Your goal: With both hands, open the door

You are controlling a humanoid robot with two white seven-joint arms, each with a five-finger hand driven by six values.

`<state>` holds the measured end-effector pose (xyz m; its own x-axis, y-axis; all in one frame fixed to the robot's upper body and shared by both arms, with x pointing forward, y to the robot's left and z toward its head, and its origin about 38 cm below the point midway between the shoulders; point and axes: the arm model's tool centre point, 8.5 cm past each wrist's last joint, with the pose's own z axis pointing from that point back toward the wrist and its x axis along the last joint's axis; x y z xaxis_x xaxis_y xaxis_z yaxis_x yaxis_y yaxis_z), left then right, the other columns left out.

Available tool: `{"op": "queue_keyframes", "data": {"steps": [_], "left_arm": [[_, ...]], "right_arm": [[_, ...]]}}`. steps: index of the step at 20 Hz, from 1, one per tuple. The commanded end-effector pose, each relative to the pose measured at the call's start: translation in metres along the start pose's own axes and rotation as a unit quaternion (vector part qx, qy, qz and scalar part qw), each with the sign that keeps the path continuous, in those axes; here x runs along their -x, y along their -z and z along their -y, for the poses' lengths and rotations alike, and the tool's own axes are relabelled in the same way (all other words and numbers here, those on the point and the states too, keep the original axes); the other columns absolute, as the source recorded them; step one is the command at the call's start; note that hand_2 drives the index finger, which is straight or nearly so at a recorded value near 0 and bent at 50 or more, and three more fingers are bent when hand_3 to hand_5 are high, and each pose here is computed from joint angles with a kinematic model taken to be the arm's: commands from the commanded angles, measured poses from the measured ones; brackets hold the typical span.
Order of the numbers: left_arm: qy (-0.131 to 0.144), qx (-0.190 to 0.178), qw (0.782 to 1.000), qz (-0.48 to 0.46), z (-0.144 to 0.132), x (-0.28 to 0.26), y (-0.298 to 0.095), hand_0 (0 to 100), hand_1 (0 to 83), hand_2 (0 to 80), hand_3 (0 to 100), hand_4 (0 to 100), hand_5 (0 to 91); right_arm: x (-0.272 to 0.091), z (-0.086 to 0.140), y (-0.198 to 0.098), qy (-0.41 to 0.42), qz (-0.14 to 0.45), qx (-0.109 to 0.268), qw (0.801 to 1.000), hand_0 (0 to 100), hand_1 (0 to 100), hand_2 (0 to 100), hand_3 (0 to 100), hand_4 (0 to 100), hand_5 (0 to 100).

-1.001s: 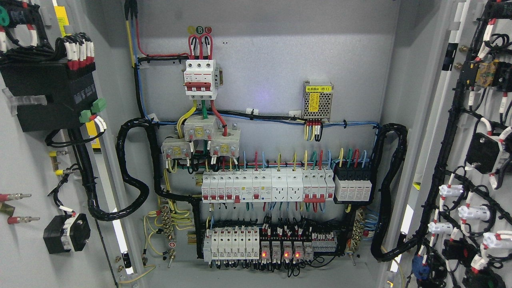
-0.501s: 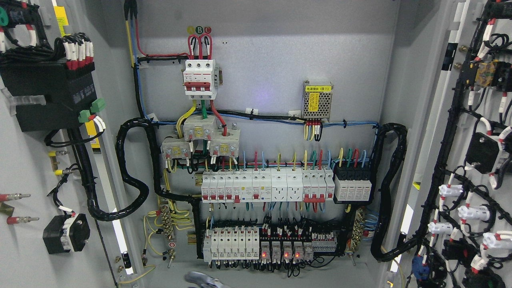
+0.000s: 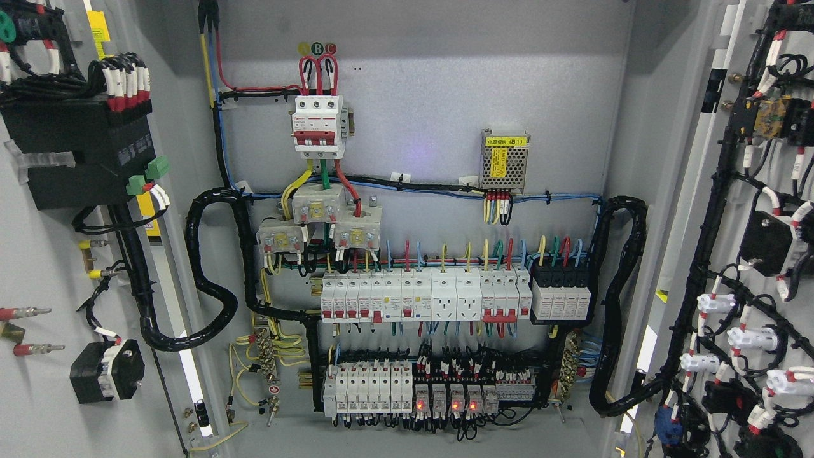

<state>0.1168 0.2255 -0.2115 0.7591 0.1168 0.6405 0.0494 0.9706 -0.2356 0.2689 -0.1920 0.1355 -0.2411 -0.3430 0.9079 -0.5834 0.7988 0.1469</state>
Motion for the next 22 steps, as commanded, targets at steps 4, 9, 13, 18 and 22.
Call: {"op": "queue_keyframes", "data": {"steps": [4,9,13,18,22], "left_arm": [[0.152,0.132,0.927,0.316,0.07,-0.215,-0.066,0,0.0,0.0,0,0,0.0],[0.193,0.195,0.875,0.398,0.092,-0.27,-0.109,0,0.0,0.0,0,0,0.0],[0.21,0.212,0.856,0.421,0.102,-0.284,-0.136,0,0.0,0.0,0,0,0.0],[0.246,0.219,0.825,0.46,0.096,-0.309,-0.162,0,0.0,0.0,0,0,0.0],[0.261,0.202,0.801,0.5,0.077,-0.328,-0.178,0,0.0,0.0,0,0,0.0]], "right_arm": [[-0.093,0.049,-0.065,-0.176,0.067,0.028,0.982,22,8,0,0,0,0],[-0.101,0.053,-0.063,-0.193,0.07,0.009,0.979,22,8,0,0,0,0],[-0.103,0.053,-0.058,-0.197,0.075,-0.001,0.977,21,8,0,0,0,0],[-0.112,0.057,-0.044,-0.21,0.097,-0.01,0.973,22,8,0,0,0,0],[-0.112,0.057,-0.045,-0.21,0.097,-0.006,0.973,22,8,0,0,0,0]]}}
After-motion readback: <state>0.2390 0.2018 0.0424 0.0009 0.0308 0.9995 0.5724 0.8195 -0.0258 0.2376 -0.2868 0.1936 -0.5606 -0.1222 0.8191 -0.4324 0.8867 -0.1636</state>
